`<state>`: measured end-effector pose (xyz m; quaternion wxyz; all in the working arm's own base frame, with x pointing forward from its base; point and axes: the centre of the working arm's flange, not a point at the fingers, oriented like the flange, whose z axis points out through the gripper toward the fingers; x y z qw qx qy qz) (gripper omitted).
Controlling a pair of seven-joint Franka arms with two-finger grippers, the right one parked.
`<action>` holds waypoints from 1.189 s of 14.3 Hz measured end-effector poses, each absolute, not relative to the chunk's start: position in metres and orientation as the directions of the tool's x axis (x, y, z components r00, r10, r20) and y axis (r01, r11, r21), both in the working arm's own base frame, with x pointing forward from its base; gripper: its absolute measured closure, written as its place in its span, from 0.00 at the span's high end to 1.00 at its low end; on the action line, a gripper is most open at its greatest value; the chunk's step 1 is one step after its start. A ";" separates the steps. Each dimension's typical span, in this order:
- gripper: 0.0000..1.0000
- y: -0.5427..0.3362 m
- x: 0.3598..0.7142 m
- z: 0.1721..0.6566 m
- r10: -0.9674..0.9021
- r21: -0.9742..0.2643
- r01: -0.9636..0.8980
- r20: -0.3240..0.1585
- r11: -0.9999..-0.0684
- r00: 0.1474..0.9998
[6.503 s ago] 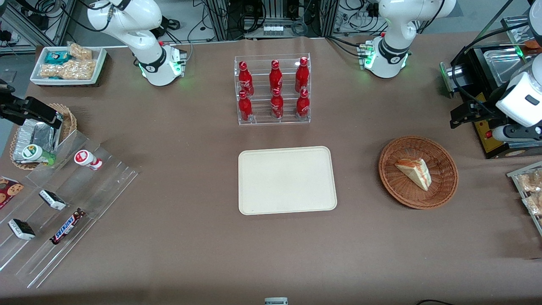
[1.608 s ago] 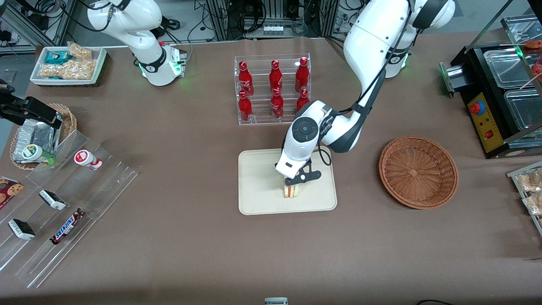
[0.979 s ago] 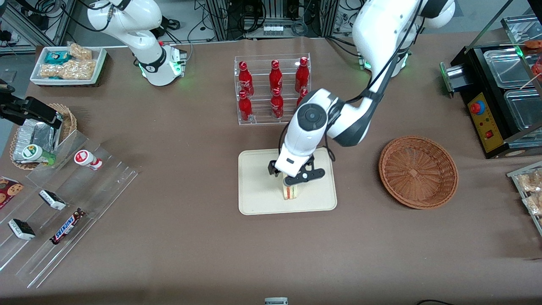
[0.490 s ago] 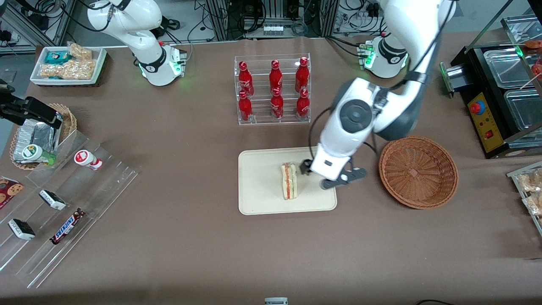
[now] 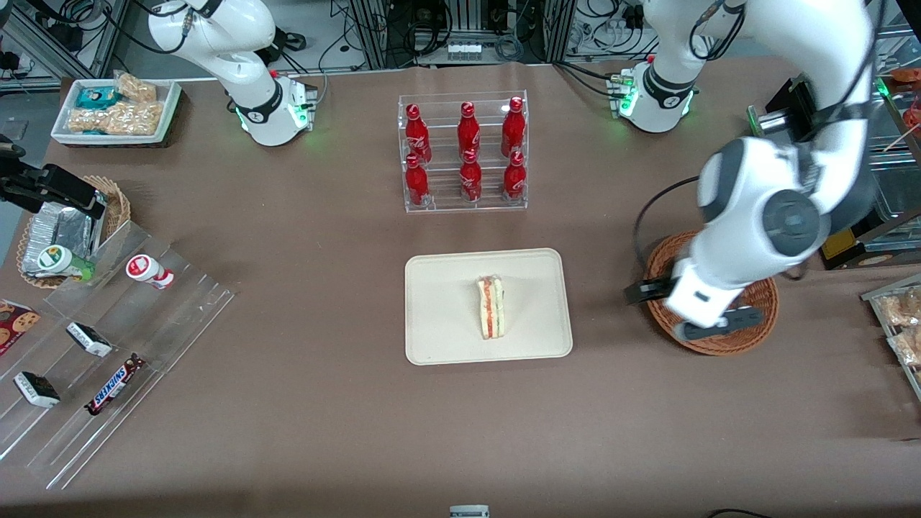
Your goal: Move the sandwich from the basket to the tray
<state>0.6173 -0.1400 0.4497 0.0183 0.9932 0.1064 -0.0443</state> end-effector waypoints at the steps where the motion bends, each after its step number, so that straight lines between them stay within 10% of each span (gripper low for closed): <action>1: 1.00 -0.122 0.615 0.462 0.201 0.016 0.203 -0.090 -0.979 0.975; 17: 1.00 -0.025 0.567 0.579 -0.044 0.029 -0.044 -0.025 -0.999 0.999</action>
